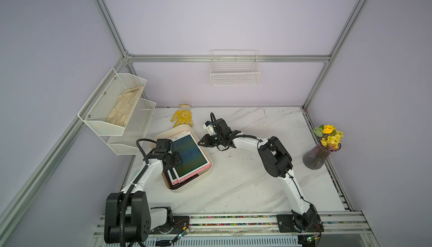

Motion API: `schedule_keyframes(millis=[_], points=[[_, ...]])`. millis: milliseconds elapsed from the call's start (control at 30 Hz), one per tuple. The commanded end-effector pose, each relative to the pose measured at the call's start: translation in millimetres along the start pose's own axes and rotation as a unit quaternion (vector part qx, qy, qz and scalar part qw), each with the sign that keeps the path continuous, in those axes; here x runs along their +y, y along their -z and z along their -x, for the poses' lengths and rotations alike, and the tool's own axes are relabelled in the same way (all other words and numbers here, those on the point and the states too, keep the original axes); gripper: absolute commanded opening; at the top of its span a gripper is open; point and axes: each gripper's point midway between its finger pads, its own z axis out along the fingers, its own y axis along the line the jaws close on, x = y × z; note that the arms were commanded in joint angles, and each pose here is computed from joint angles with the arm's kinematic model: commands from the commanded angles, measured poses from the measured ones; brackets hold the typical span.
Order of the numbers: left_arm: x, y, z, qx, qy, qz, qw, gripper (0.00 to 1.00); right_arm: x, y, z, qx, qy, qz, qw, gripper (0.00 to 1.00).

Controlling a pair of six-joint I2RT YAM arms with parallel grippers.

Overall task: Take out the writing tablet from the storage box
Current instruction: Pick up the writing tablet from the storage box.

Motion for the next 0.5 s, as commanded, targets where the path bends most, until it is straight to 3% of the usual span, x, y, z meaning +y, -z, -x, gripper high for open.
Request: schedule_keyframes(millis=[0, 467], points=[[-37.5, 7.1, -1.5, -0.010, -0.018, -0.102, 0.995, 0.60, 2.6, -17.7, -26.0, 0.038, -0.003, 0.024, 0.999, 0.23], [-39.3, 28.7, 6.7, -0.055, -0.014, -0.114, 0.992, 0.54, 11.6, -14.3, -24.9, 0.035, -0.007, 0.041, 0.999, 0.23]])
